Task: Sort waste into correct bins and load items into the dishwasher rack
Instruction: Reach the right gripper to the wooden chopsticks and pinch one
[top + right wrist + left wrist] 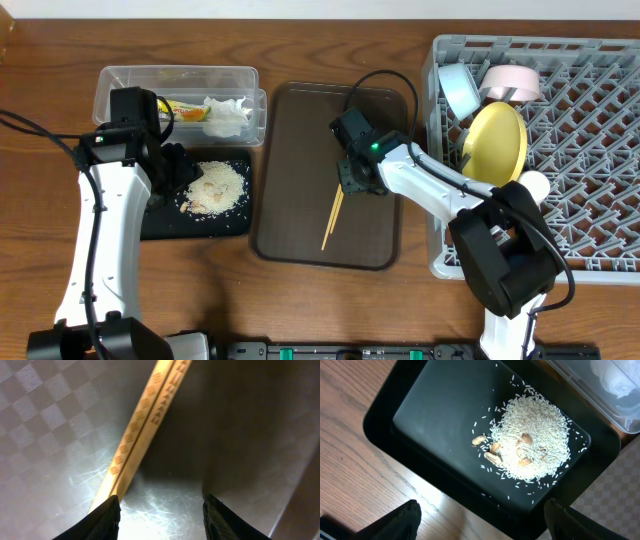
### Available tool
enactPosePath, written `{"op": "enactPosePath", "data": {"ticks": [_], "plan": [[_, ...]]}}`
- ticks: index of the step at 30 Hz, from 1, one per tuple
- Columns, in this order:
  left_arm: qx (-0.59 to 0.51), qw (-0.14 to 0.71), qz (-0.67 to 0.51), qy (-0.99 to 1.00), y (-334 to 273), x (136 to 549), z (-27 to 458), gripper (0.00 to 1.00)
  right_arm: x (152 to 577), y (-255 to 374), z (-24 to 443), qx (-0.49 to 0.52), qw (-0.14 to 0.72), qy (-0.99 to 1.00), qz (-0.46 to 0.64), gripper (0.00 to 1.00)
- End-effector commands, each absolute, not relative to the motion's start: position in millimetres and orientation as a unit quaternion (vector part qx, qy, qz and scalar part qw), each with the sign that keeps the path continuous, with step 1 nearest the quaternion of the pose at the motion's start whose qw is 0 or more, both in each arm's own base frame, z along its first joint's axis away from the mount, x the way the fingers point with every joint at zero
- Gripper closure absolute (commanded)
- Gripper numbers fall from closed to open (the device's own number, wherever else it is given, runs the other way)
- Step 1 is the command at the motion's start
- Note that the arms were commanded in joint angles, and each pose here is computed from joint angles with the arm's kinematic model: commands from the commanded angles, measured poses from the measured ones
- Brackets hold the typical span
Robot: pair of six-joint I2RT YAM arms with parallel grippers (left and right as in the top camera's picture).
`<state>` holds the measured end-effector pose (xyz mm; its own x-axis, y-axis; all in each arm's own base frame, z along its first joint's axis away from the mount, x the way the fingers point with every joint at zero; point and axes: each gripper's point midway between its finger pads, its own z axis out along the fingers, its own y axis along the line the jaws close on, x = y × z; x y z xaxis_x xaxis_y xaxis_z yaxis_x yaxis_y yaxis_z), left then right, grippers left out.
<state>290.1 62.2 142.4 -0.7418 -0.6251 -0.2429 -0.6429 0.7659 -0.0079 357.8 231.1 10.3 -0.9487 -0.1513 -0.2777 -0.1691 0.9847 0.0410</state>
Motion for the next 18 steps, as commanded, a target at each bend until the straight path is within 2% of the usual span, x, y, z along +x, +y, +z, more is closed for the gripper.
{"op": "enactPosePath", "data": {"ticks": [1, 11, 18], "plan": [[-0.346, 0.119, 0.045, 0.929, 65.6, 288.7, 144.5, 0.18, 359.1, 228.5, 6.6, -0.066, 0.145, 0.987, 0.016, 0.48], [-0.346, 0.119, 0.045, 0.929, 65.6, 288.7, 144.5, 0.18, 371.0, 242.6, 12.2, -0.053, 0.178, 0.982, 0.036, 0.47], [-0.346, 0.119, 0.045, 0.929, 65.6, 288.7, 144.5, 0.18, 367.4, 242.9, 13.0, -0.063, 0.192, 0.979, 0.004, 0.47]]}}
